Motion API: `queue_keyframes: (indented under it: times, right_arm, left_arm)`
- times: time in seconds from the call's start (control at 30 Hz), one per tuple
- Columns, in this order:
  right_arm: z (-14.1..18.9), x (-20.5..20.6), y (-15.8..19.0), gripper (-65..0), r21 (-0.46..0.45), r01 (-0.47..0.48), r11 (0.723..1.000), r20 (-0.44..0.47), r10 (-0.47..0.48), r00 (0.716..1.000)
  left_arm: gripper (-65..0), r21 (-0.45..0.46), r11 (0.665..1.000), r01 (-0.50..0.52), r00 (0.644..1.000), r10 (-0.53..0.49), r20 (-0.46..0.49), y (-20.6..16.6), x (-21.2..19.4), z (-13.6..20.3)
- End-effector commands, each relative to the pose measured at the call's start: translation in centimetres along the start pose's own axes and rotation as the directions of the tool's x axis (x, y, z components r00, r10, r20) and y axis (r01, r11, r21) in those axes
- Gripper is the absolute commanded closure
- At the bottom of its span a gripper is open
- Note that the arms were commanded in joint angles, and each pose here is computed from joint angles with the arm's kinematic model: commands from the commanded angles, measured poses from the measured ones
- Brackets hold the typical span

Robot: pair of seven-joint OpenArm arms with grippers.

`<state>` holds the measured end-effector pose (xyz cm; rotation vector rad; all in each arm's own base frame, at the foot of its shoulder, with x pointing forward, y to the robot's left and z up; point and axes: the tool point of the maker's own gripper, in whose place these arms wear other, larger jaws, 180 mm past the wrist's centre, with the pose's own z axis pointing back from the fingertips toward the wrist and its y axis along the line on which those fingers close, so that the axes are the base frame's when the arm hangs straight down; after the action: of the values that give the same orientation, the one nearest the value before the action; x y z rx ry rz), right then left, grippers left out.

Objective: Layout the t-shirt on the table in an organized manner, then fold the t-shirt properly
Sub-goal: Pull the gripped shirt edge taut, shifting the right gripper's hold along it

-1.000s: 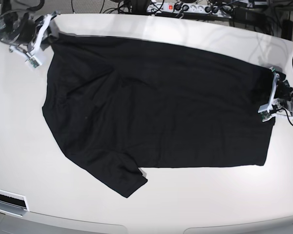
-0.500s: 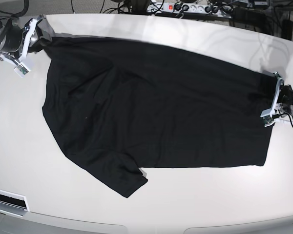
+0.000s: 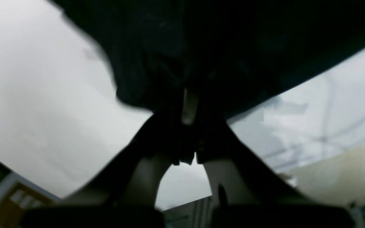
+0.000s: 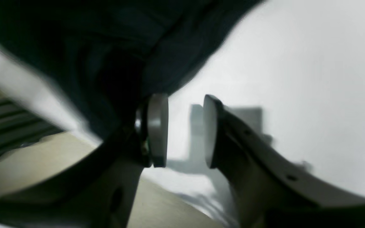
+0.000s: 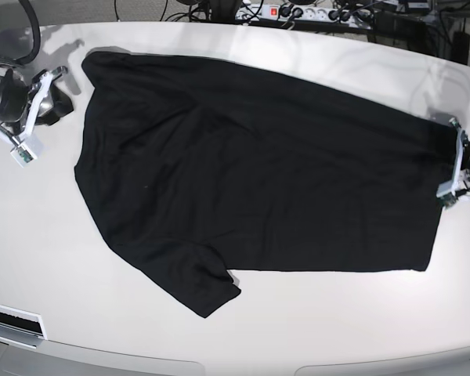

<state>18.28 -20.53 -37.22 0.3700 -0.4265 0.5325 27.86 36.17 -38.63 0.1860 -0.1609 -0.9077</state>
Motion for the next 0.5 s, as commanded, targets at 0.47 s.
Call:
queue_keyframes:
  times: [0.47]
  right_arm:
    - [-3.7,2.2,7.1,0.0,0.203,0.115,0.972,0.142,-0.145,0.979]
  left_arm:
    - [0.0,-0.102,0.995,0.002,0.997,-0.010,-0.083,-1.4,-1.3,0.7]
